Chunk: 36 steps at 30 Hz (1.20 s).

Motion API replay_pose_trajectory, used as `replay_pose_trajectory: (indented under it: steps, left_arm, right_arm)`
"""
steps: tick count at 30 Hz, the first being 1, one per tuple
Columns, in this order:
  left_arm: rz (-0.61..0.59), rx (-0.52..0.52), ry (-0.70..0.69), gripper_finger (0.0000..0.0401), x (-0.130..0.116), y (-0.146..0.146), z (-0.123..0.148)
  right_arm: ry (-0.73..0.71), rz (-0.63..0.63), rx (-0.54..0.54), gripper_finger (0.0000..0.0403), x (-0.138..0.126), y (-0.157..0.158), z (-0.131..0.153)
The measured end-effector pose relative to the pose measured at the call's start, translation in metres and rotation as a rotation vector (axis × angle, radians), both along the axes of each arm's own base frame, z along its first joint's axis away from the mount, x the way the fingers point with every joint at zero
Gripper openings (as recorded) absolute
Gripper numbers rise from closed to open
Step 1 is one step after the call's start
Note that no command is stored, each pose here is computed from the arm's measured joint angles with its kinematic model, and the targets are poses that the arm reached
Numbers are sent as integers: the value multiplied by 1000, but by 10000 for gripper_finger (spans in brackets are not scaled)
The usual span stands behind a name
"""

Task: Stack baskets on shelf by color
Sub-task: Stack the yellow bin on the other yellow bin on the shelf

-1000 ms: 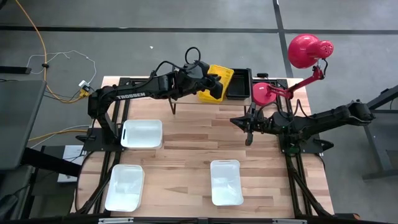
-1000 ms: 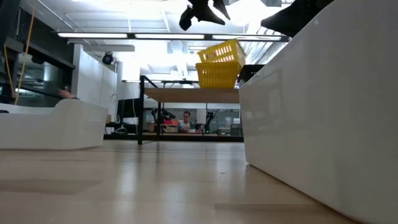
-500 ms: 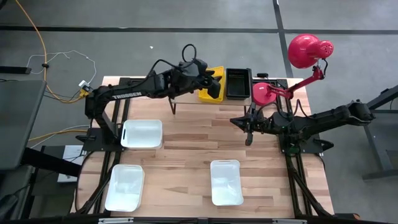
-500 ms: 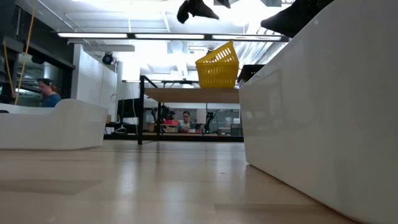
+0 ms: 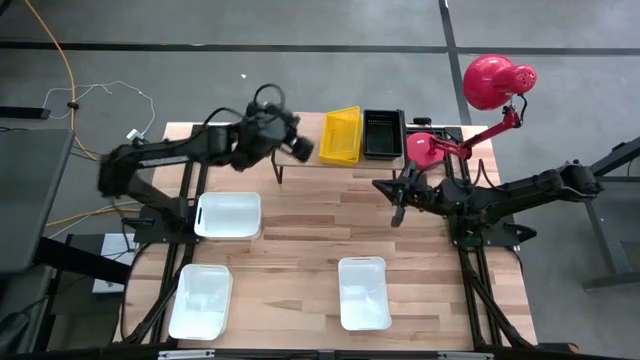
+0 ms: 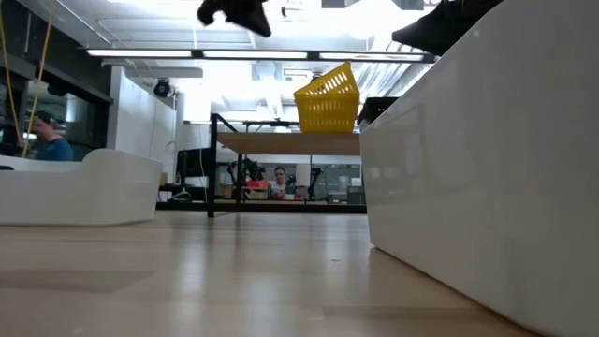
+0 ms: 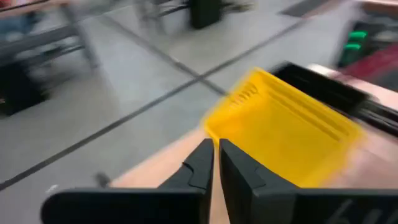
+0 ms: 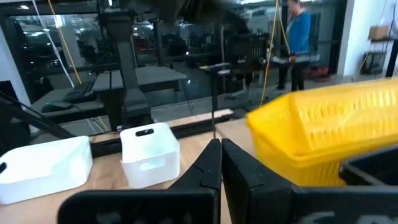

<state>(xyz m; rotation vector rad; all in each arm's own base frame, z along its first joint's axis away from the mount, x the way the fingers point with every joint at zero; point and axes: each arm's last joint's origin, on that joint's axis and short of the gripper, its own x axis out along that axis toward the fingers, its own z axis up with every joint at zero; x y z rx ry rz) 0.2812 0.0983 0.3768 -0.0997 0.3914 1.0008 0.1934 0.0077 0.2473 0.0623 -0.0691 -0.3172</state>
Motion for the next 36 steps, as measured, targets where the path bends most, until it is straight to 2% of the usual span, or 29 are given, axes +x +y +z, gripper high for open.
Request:
replay_pose_trajectory:
  steps: [4,7,11,13,16,21,26,32,36]
  left_arm:
    - [-214,38,-115,6,-19,-18,-35]
    - [-347,104,-227,4,-40,-33,-60]
    - [-408,174,-371,1,-71,-51,-86]
    - [-437,207,-439,1,-86,-59,-94]
    - [-470,229,-507,1,-106,-69,-106]
    - [-491,208,-527,0,-128,-79,-131]
    - [-518,180,-511,0,-137,-86,-158]
    - [-529,164,-470,0,-141,-91,-178]
    - [-542,161,-466,0,-141,-93,-180]
  right_arm:
    - [-31,-4,-21,0,0,0,3]
    - [-18,-83,-17,0,2,-2,1]
    - [18,-250,-13,0,11,-5,5]
    - [44,-290,-37,0,19,-7,16]
    - [158,-348,-61,0,33,-12,33]
    - [356,-471,-3,0,50,-36,61]
    - [484,-564,39,0,63,-66,73]
    - [537,-507,107,0,82,-94,69]
    - [556,-530,143,0,89,-108,61]
